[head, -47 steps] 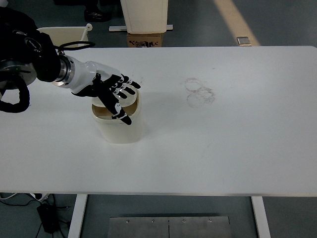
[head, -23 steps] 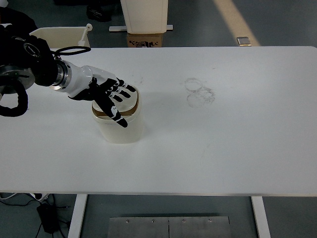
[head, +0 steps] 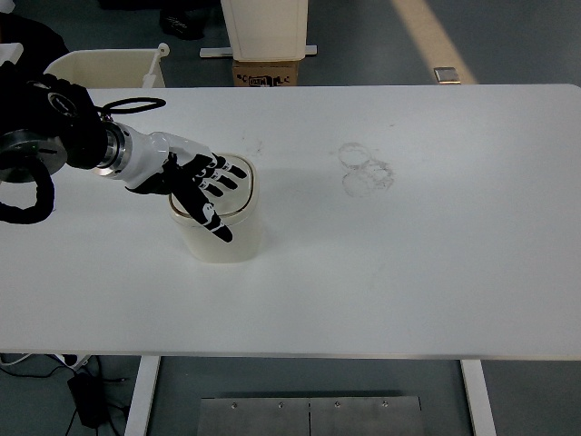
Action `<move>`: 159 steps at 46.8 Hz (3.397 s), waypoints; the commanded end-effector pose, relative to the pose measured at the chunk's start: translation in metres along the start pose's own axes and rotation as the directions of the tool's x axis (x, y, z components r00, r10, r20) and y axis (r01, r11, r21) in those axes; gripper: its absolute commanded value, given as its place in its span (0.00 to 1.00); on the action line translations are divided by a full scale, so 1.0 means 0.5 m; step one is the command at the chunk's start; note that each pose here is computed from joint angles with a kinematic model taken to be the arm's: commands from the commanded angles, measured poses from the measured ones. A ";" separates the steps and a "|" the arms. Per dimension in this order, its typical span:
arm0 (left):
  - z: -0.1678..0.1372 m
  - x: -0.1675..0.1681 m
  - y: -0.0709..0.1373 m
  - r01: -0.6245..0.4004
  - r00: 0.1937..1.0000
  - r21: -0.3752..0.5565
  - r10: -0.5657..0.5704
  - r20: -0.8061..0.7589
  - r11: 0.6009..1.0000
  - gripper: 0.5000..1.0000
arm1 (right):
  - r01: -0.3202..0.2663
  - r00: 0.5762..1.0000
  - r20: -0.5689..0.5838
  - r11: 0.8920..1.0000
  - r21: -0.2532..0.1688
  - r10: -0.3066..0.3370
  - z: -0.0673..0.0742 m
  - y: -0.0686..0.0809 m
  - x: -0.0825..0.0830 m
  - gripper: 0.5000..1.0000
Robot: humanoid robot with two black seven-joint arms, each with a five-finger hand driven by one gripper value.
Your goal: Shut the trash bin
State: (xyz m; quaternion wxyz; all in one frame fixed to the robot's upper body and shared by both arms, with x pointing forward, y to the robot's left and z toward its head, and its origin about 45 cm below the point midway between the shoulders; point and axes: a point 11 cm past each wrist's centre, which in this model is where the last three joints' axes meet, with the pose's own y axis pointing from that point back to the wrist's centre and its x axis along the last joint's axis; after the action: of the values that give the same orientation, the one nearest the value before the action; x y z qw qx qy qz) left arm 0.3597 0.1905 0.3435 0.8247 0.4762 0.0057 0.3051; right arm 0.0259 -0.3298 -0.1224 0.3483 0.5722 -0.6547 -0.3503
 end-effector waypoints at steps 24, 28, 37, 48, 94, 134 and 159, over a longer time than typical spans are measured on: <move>-0.009 -0.004 -0.007 0.008 1.000 0.003 -0.008 -0.009 1.000 1.00 | 0.000 1.000 0.000 1.000 0.000 0.000 0.000 0.000 0.000 0.98; -0.011 -0.005 -0.009 0.012 1.000 0.005 -0.012 -0.011 1.000 1.00 | 0.000 1.000 0.000 1.000 0.000 0.000 0.000 0.000 0.000 0.98; -0.010 -0.004 -0.009 0.005 1.000 0.003 -0.005 -0.012 1.000 1.00 | -0.001 1.000 -0.001 1.000 0.000 0.001 0.000 0.000 0.000 0.98; 0.003 0.004 -0.001 -0.007 1.000 -0.020 0.007 -0.013 1.000 1.00 | 0.000 1.000 0.000 1.000 0.000 0.000 0.000 0.000 0.000 0.98; 0.106 0.291 0.131 -0.329 0.926 -0.511 0.163 -0.342 0.794 1.00 | 0.000 1.000 0.001 1.000 -0.003 0.000 0.003 0.002 0.000 0.98; -0.362 0.407 0.071 -0.717 0.497 -0.441 -0.048 -0.867 0.541 1.00 | 0.001 1.000 -0.002 1.000 -0.006 -0.001 0.007 0.003 0.000 0.98; -0.545 0.327 0.000 -0.770 0.283 -0.293 -0.109 -0.953 0.567 1.00 | 0.001 1.000 -0.002 1.000 -0.010 -0.001 0.010 0.005 0.001 0.98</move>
State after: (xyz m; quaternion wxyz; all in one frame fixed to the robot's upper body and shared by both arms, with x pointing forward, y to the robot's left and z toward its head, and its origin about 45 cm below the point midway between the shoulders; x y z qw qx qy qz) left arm 0.4131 0.4873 0.2481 0.6899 -0.1674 0.2157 0.6704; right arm 0.0213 -0.3296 -0.1228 0.3512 0.5714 -0.6525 -0.3526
